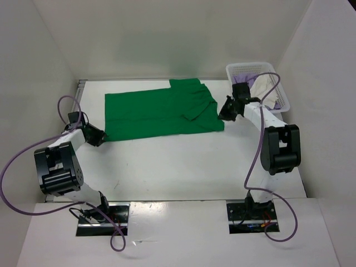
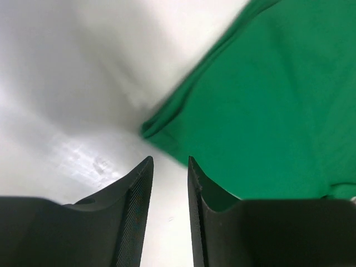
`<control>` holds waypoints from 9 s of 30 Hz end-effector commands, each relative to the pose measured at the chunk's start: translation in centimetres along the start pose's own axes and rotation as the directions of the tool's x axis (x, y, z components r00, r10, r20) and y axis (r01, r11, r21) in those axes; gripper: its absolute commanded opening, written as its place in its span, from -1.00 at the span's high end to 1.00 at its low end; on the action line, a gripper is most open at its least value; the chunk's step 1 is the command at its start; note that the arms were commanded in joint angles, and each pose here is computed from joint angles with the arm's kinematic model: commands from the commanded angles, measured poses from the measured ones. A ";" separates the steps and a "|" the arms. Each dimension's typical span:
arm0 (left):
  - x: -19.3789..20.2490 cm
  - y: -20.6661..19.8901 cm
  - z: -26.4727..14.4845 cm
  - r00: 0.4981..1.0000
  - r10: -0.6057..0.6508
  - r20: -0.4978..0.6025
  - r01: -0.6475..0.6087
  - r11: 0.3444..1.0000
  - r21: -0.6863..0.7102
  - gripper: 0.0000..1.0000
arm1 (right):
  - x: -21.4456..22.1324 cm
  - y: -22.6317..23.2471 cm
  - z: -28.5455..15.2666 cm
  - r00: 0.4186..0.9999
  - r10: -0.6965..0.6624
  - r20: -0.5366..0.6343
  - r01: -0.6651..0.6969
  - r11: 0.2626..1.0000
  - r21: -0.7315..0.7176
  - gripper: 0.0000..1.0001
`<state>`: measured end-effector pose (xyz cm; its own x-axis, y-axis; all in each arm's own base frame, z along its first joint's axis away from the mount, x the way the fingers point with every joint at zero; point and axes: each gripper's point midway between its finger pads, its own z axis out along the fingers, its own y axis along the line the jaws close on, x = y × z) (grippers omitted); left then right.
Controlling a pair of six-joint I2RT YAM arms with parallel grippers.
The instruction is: Fold and stack the t-shirts
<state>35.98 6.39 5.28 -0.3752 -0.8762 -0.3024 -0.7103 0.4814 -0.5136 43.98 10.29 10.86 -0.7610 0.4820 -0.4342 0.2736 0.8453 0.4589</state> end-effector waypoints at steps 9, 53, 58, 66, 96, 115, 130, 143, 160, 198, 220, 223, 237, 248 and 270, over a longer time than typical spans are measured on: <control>1.7 1.9 2.3 0.998 -0.045 -0.051 0.044 0.998 -0.037 0.15 | 3.4 -5.5 2.2 0.998 0.048 0.048 -0.055 0.987 0.151 0.23; 4.4 7.7 -5.0 0.992 -0.050 -0.119 0.030 0.986 -0.163 0.67 | 12.7 -9.7 -9.4 0.958 0.249 -0.139 -0.214 0.950 0.229 0.72; 3.5 7.1 -5.8 0.994 -0.058 -0.088 0.045 0.988 -0.150 -0.82 | 12.3 -9.4 -10.2 0.964 0.228 -0.134 -0.198 0.958 0.208 -0.10; 3.4 -0.8 -5.9 0.989 0.141 -0.046 -0.138 0.988 0.064 0.14 | 10.5 -3.8 -7.7 0.986 0.088 -0.139 -0.087 0.996 0.017 0.74; 14.6 -3.9 -0.5 0.894 0.391 -0.220 -0.374 0.920 0.115 0.70 | 15.2 2.2 3.5 0.960 -0.065 -0.273 0.056 0.998 -0.042 1.00; 13.3 -1.7 0.0 0.897 0.388 -0.212 -0.385 0.921 0.061 0.67 | 16.4 1.2 2.7 0.945 -0.063 -0.320 0.060 0.998 -0.021 1.00; 12.7 -1.2 0.0 0.903 0.379 -0.204 -0.377 0.925 0.052 0.65 | 13.6 5.9 5.0 0.954 -0.080 -0.287 0.040 0.989 -0.144 1.00; 11.0 -3.9 -1.4 0.897 0.419 -0.142 -0.411 0.908 0.085 0.65 | 7.2 13.6 5.8 0.977 -0.159 -0.142 0.121 0.962 -0.245 1.00; 17.7 -3.1 0.2 0.800 0.544 -0.254 -0.550 0.834 0.056 0.70 | 21.7 7.5 2.8 0.921 -0.178 -0.348 0.130 0.979 -0.157 1.00; -7.9 -9.5 4.7 0.968 0.170 0.187 -0.165 0.985 -0.041 0.05 | 11.6 14.3 0.0 0.933 -0.316 -0.175 0.247 0.912 -0.328 0.94; -7.7 -4.1 10.5 0.961 0.252 0.111 -0.219 0.944 -0.248 0.17 | 7.8 16.4 2.9 0.937 -0.326 -0.125 0.264 0.896 -0.357 0.54; -7.3 -3.9 10.6 0.963 0.250 0.096 -0.221 0.944 -0.245 0.26 | 5.9 16.1 4.4 0.948 -0.302 -0.104 0.252 0.907 -0.337 0.44; -5.4 -3.8 10.1 0.970 0.240 0.035 -0.229 0.954 -0.194 0.29 | -5.9 13.8 14.9 0.959 -0.262 0.107 0.270 0.961 -0.062 -0.16; -5.1 -3.7 10.0 0.967 0.256 0.018 -0.247 0.950 -0.193 0.52 | -9.7 11.3 18.2 0.940 -0.267 0.214 0.263 0.964 0.049 -0.24; -5.3 -4.8 7.9 0.963 0.266 0.040 -0.257 0.954 -0.155 0.99 | -6.2 12.7 22.9 0.982 -0.146 0.119 0.166 0.970 -0.180 0.16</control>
<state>47.15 9.32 2.25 -0.5025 -0.7265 -0.4687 -0.6828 0.6660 -0.3003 65.91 22.45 3.54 -0.6918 0.3612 -0.6253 0.0321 0.8804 0.4731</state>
